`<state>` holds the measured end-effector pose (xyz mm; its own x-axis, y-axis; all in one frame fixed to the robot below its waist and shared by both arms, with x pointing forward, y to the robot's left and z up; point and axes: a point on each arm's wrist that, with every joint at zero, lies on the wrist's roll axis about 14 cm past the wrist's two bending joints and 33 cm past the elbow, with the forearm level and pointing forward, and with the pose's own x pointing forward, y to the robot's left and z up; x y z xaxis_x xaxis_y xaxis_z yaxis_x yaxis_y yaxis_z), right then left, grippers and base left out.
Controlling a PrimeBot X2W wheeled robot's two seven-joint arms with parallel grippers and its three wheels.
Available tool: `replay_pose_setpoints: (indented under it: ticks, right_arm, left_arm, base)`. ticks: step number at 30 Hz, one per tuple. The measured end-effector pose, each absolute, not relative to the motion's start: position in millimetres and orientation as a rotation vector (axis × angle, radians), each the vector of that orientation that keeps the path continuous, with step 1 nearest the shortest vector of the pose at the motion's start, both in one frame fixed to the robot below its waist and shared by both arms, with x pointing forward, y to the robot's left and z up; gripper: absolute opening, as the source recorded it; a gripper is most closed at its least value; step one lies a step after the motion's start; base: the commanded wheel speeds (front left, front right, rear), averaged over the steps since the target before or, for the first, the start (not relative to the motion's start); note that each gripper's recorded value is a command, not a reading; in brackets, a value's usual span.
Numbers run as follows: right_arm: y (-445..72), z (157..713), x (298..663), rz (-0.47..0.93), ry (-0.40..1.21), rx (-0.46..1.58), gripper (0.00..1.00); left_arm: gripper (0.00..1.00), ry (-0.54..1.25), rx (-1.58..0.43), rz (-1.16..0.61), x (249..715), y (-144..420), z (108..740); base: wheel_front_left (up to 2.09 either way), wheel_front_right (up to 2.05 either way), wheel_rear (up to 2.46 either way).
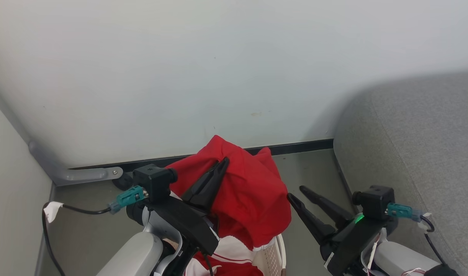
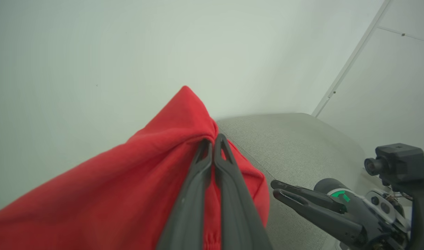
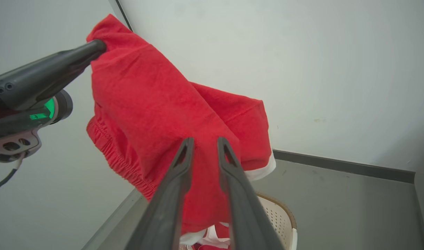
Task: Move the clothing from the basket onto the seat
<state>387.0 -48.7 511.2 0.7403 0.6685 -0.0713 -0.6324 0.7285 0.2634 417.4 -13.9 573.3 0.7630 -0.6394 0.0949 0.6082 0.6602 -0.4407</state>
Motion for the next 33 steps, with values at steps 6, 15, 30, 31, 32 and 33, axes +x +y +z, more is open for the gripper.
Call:
replay_pose_setpoints:
  ticks: [6, 15, 30, 31, 32, 33]
  right_arm:
    - [-59, 529, 390, 0.679, 0.110, 0.272, 1.00]
    - [-95, 533, 386, 0.551, 0.075, 0.300, 1.00]
    - [-143, 539, 380, 0.371, 0.025, 0.295, 1.00]
    - [-143, 540, 379, 0.366, 0.022, 0.295, 1.00]
    - [-144, 539, 378, 0.364, 0.021, 0.294, 1.00]
    - [-145, 539, 378, 0.361, 0.021, 0.293, 1.00]
  left_arm:
    - [0.00, 0.070, -0.471, -0.708, 420, -13, 573]
    - [0.00, 0.077, -0.475, -0.722, 420, -18, 571]
    - [0.00, 0.063, -0.492, -0.706, 429, -16, 574]
    - [0.00, 0.064, -0.492, -0.703, 429, -16, 574]
    - [0.00, 0.064, -0.491, -0.701, 430, -16, 573]
    - [0.00, 0.064, -0.491, -0.701, 430, -16, 573]
  base:
    - [0.00, 0.00, 0.00]
    - [0.00, 0.00, 0.00]
    - [0.00, 0.00, 0.00]
    - [0.00, 0.00, 0.00]
    - [0.00, 0.00, 0.00]
    - [0.00, 0.00, 0.00]
